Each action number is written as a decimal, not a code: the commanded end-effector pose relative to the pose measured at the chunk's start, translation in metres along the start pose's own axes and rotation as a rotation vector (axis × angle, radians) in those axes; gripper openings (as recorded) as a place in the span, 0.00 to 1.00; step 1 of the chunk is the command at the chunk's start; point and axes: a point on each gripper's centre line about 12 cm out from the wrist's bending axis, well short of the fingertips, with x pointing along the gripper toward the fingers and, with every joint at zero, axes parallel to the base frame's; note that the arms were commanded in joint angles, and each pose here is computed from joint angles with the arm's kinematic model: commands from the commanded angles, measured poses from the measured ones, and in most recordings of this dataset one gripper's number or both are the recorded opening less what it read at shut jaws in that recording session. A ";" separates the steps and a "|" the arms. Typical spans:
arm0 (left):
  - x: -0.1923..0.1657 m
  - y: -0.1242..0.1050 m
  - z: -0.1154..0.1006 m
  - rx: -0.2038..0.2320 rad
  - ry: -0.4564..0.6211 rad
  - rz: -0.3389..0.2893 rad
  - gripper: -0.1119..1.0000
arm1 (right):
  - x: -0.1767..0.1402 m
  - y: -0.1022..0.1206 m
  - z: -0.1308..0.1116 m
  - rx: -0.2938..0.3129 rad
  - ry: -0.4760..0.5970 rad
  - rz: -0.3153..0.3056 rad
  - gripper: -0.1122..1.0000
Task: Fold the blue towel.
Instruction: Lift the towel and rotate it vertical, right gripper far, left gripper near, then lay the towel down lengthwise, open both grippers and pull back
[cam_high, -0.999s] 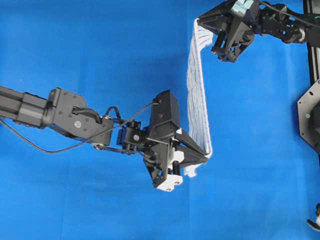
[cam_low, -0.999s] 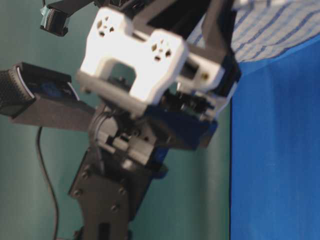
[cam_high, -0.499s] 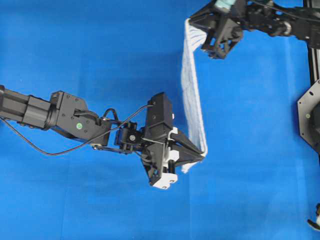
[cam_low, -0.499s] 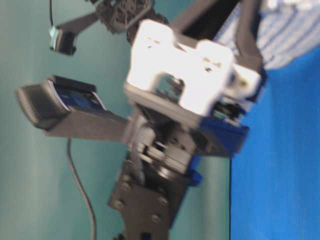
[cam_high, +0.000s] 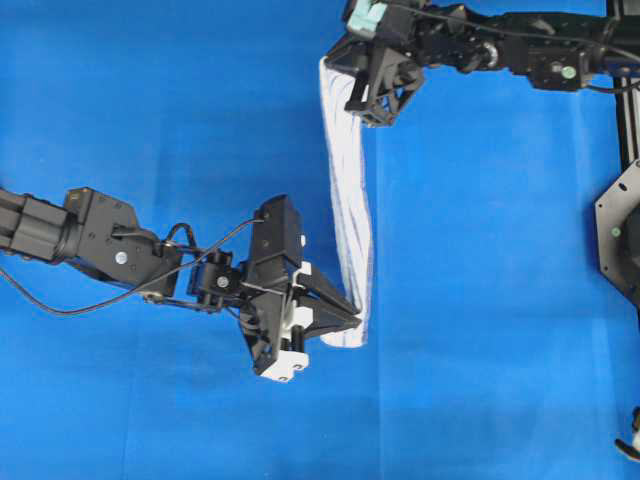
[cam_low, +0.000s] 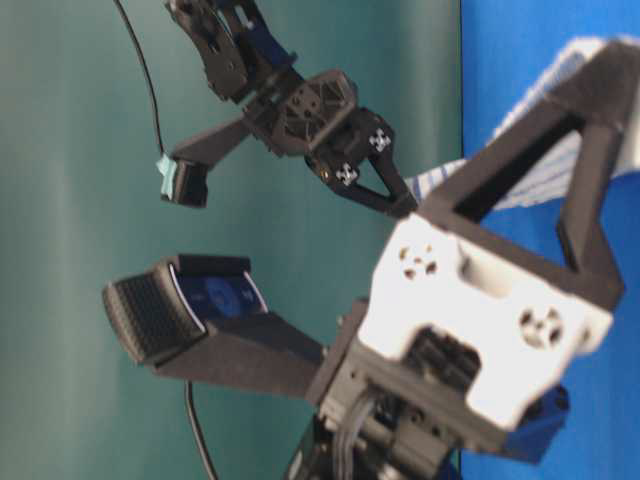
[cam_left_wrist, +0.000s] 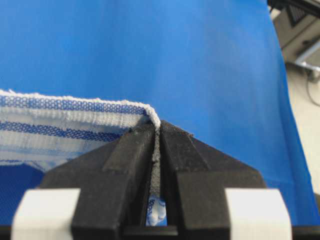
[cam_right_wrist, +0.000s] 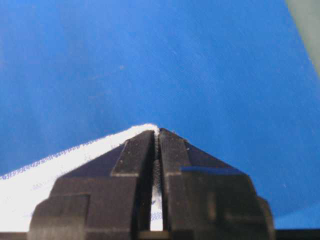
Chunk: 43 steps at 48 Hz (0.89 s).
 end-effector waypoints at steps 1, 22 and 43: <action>-0.010 -0.019 0.010 0.006 -0.034 -0.048 0.12 | 0.000 0.000 0.018 -0.005 -0.045 -0.002 0.13; -0.018 -0.012 0.000 -0.019 -0.012 -0.023 0.21 | 0.022 -0.001 0.014 -0.005 -0.020 -0.005 0.13; -0.032 -0.007 -0.004 -0.083 0.048 0.031 0.73 | 0.025 -0.002 0.013 -0.025 -0.019 -0.010 0.77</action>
